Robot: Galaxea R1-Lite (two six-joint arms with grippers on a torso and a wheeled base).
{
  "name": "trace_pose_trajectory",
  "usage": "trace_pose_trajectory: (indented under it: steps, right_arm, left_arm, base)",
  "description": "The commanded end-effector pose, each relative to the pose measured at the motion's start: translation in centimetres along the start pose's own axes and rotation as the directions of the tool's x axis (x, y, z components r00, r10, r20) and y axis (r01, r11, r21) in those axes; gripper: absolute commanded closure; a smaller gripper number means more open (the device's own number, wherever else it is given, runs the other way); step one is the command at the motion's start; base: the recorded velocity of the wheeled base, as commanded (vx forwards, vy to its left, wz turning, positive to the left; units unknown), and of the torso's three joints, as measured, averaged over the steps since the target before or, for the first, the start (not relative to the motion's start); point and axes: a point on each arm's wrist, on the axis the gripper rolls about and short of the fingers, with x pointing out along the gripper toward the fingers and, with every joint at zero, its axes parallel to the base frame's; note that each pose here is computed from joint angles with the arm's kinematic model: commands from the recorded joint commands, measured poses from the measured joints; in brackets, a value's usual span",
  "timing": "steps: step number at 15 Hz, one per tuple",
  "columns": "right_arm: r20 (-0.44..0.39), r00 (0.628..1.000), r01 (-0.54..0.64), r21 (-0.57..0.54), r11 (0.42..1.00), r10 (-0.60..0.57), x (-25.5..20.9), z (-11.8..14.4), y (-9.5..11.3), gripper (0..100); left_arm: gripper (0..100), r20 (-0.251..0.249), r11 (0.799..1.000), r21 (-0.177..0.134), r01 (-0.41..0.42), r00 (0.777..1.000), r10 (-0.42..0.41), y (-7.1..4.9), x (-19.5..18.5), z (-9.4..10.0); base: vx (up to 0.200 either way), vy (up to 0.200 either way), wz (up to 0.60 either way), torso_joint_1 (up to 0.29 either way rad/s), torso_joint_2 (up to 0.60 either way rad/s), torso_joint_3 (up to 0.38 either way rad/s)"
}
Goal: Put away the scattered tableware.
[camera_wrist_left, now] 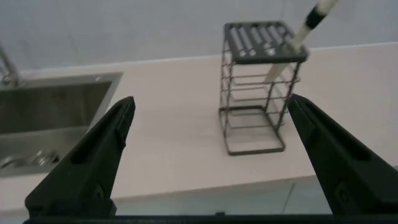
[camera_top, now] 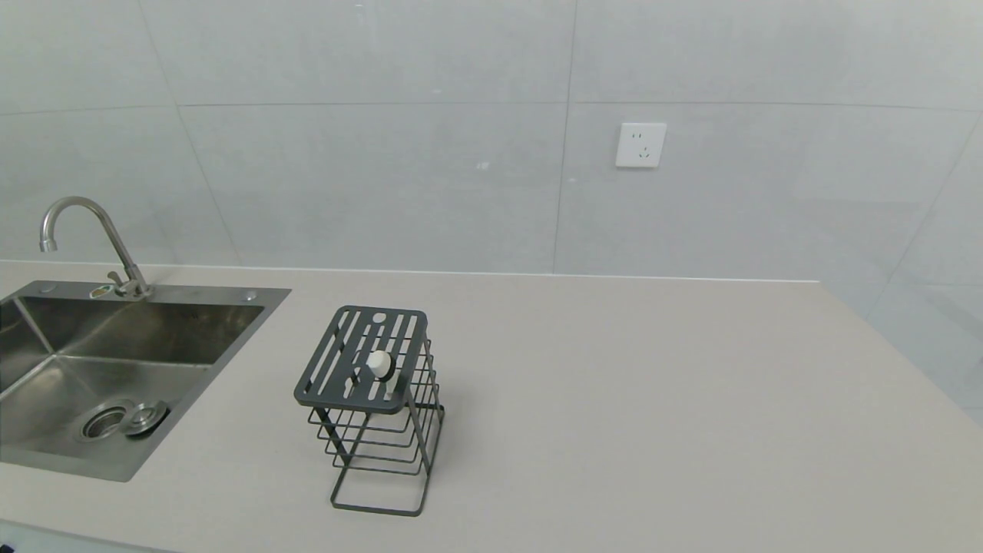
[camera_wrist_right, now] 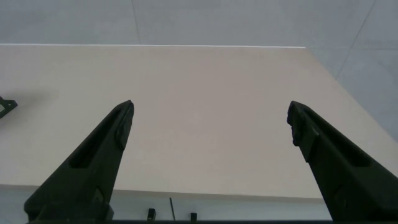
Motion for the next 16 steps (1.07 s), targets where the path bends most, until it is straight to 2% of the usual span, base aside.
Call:
trace_pose_trajectory:
  steps: [1, 4, 6, 7, 8, 9, 10, 11, 16]
  right_arm:
    - [-0.002, 1.0, 0.001, 0.001, 1.0, -0.001, 0.01, 0.0, 0.0, 0]
    - [-0.002, 1.0, 0.004, 0.001, 1.0, -0.004, 0.01, 0.0, -0.01, 0]
    - [0.0, 1.0, 0.006, 0.004, 1.0, -0.006, 0.0, -0.01, -0.01, 0]
    - [-0.002, 1.0, 0.007, 0.004, 1.0, -0.007, 0.01, 0.0, -0.01, 0]
    - [-0.002, 1.0, 0.007, 0.004, 1.0, -0.007, 0.01, 0.0, -0.01, 0]
    - [0.0, 1.0, 0.003, 0.006, 1.0, -0.003, 0.0, -0.01, 0.0, 0]
    - [-0.002, 1.0, 0.003, 0.006, 1.0, -0.003, 0.01, 0.0, 0.0, 0]
    - [-0.002, 1.0, 0.001, 0.006, 1.0, -0.001, 0.01, 0.0, 0.0, 0]
    - [-0.002, 1.0, -0.001, 0.006, 1.0, 0.001, 0.01, 0.0, 0.0, 0]
  left_arm:
    - [0, -0.009, 1.0, 0.007, -0.03, 1.0, 0.03, 0.06, -0.04, -0.04]
    - [0, -0.021, 0.998, -0.009, -0.054, 0.998, 0.054, 0.12, -0.08, -0.04]
    - [0, -0.005, 0.991, 0.063, -0.114, 0.993, 0.115, 0.25, -0.04, 0.02]
    - [0, -0.003, 0.989, 0.066, -0.134, 0.991, 0.135, 0.3, -0.03, 0.02]
    - [0, -0.008, 0.993, 0.024, -0.116, 0.993, 0.116, 0.26, -0.03, -0.04]
    - [0, -0.065, 0.999, -0.047, -0.027, 0.998, 0.024, 0.02, -0.04, -0.67]
    - [0, -0.082, 0.998, -0.06, -0.012, 0.997, 0.007, -0.01, -0.09, -0.75]
    - [0, -0.061, 0.998, -0.049, -0.028, 0.998, 0.025, 0.03, -0.03, -0.63]
    - [0, -0.064, 0.998, -0.058, -0.027, 0.998, 0.024, 0.02, -0.04, -0.66]
  base:
    - [0.0, 0.0, 0.0, 0.0, 0.0, 0.0]
    - [0.0, 0.0, 0.0, 0.0, 0.0, 0.0]
    - [0.0, 0.0, 0.0, 0.0, 0.0, 0.0]
    - [0.0, 0.0, 0.0, 0.0, 0.0, 0.0]
    - [0.0, 0.0, 0.0, 0.0, 0.0, 0.0]
    - [0.0, 0.0, 0.0, 0.0, 0.0, 0.0]
    - [0.0, 0.0, 0.0, 0.0, 0.0, 0.0]
    - [0.0, 0.0, 0.0, 0.0, 0.0, 0.0]
    - [0.0, 0.0, 0.0, 0.0, 0.0, 0.0]
